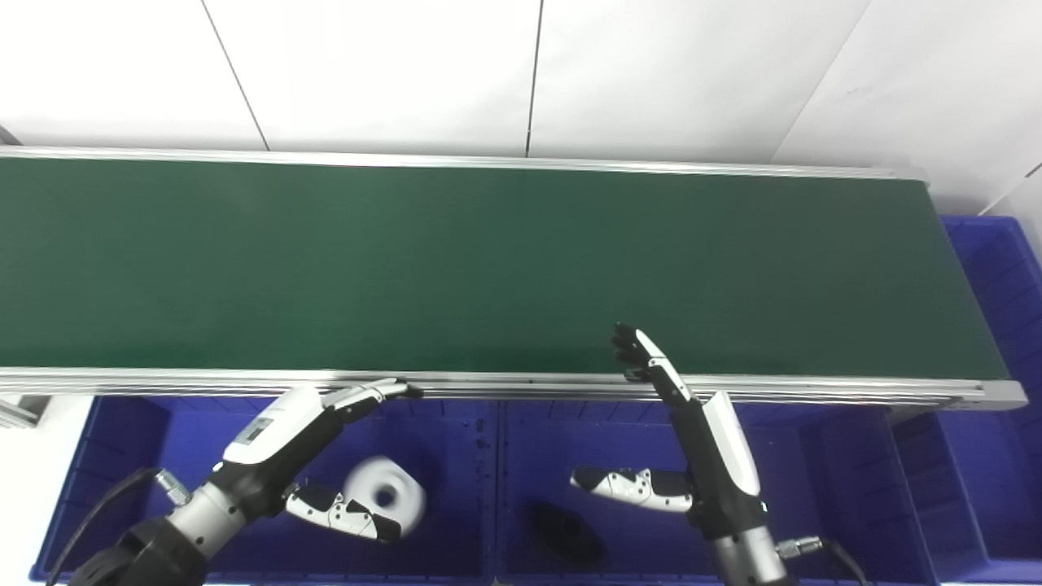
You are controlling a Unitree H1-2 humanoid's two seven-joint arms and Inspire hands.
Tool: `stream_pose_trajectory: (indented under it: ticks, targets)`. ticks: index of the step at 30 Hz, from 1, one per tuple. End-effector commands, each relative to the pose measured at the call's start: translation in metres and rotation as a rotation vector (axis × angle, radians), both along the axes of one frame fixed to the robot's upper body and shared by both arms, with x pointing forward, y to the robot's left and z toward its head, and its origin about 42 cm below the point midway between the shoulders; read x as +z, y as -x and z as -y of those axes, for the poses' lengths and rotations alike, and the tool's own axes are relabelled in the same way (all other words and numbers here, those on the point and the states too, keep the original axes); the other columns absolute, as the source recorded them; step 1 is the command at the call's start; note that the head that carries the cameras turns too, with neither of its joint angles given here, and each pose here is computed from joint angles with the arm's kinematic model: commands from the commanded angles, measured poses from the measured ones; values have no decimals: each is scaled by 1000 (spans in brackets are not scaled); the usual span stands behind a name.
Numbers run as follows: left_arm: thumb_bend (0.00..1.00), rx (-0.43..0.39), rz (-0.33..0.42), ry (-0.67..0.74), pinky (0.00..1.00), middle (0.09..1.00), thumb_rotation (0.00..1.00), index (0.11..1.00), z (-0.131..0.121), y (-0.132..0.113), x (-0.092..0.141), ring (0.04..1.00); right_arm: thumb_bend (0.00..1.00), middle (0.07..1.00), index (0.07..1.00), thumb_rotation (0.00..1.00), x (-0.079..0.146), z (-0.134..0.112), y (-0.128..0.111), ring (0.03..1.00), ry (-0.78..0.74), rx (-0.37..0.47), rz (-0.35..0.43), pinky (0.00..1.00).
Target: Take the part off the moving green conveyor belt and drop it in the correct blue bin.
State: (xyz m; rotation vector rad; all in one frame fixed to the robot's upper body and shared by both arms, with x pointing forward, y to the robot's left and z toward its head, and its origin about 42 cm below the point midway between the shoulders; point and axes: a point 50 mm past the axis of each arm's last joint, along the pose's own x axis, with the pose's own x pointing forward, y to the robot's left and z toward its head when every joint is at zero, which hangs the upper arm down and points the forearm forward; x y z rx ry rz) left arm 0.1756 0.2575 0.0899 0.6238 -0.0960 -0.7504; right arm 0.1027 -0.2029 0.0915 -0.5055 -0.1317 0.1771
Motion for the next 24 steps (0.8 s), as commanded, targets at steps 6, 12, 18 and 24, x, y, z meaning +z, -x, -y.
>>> stream_pose_trajectory:
  ticks: [6, 12, 18, 24]
  targets:
    - [837, 38, 5, 424, 879, 970, 426, 961, 29, -1, -2, 936, 883, 881, 925, 560, 3, 3, 8, 833, 45, -3, 27, 737]
    - [843, 43, -25, 441, 908, 982, 409, 979, 33, 7, -8, 956, 874, 891, 934, 558, 3, 1, 19, 852, 70, 9, 16, 774]
    - [850, 37, -52, 438, 902, 983, 395, 979, 31, 10, -13, 956, 897, 910, 948, 572, 4, -5, 25, 871, 88, 24, -26, 799]
    - [851, 34, -66, 445, 915, 984, 389, 978, 30, 10, -15, 959, 901, 924, 954, 535, 5, -17, 31, 888, 27, 12, -17, 825]
